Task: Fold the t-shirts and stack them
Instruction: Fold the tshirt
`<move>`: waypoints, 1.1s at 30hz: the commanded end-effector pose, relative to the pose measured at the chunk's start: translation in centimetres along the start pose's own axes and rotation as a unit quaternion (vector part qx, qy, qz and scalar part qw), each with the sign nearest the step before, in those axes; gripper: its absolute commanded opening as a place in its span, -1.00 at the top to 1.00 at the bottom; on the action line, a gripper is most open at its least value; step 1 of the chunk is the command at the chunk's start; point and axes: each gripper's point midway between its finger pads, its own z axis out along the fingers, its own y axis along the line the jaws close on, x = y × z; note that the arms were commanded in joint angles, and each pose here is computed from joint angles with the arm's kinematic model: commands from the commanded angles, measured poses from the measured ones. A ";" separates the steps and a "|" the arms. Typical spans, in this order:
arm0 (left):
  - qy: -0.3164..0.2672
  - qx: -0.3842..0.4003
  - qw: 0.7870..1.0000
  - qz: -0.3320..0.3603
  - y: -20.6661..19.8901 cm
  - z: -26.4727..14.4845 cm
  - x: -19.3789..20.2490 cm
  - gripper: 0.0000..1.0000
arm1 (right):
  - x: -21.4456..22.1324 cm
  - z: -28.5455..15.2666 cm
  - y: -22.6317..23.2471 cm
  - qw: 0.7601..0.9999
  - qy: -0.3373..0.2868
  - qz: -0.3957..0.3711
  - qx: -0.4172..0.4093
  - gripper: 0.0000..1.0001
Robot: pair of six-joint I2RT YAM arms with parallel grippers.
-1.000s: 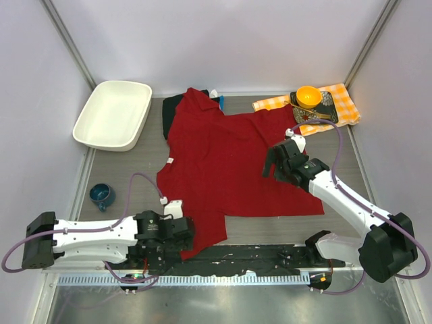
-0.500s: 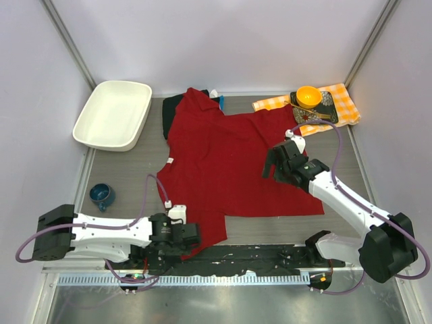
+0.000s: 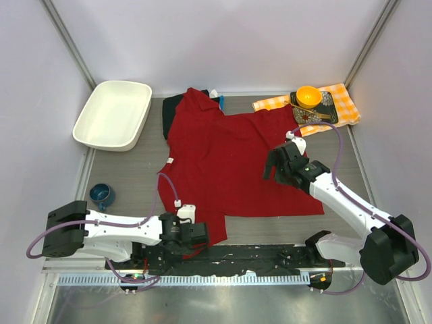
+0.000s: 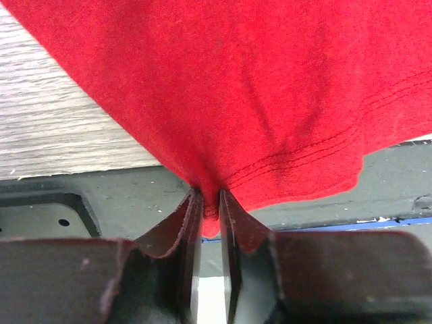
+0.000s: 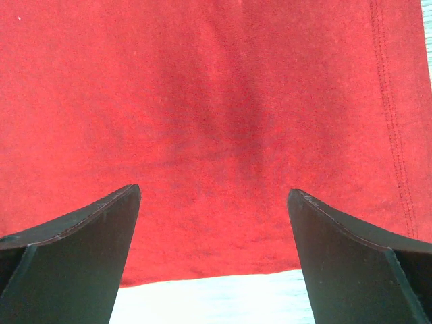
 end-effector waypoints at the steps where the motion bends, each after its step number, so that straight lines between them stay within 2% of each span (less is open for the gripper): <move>1: -0.032 0.034 0.999 -0.015 -2.3 1.7 -0.9 0.73 | -0.8 -0.6 0.2 1.000 -0.022 0.008 -0.009 -0.93; 2: -0.033 0.033 0.999 -0.015 -2.2 1.8 -1.0 0.95 | -0.9 -0.6 0.2 1.000 -0.024 0.006 -0.010 -0.93; 3: -0.034 0.031 0.999 -0.017 -2.1 1.9 -1.0 1.00 | -1.0 -0.7 0.1 1.000 -0.026 0.007 -0.008 -0.93; 7: -0.058 0.025 0.998 -0.026 -1.6 1.4 -1.9 1.00 | -1.1 -0.7 -0.3 1.000 -0.028 0.003 0.001 -0.93; 11: -0.114 0.026 0.992 -0.044 -1.2 -1.0 -4.5 1.00 | -1.9 -1.0 -1.9 0.998 -0.045 0.004 0.049 -0.93; 15: -0.157 0.037 0.984 -0.068 -0.4 -3.4 -6.9 1.00 | -2.6 -1.2 -4.1 0.993 -0.061 0.030 0.092 -0.93; 20: -0.203 0.057 0.973 -0.088 -0.1 -5.3 -9.9 1.00 | -2.4 -0.8 -5.9 0.989 -0.065 0.080 0.108 -0.94; 25: -0.215 0.095 0.968 -0.092 -1.7 -5.3 -12.5 0.99 | -1.7 0.6 -7.9 0.984 -0.050 0.126 0.114 -0.93; 33: -0.216 0.117 0.967 -0.068 -4.7 -3.9 -15.5 1.00 | 1.4 1.7 -9.3 0.980 0.017 0.149 0.133 -0.90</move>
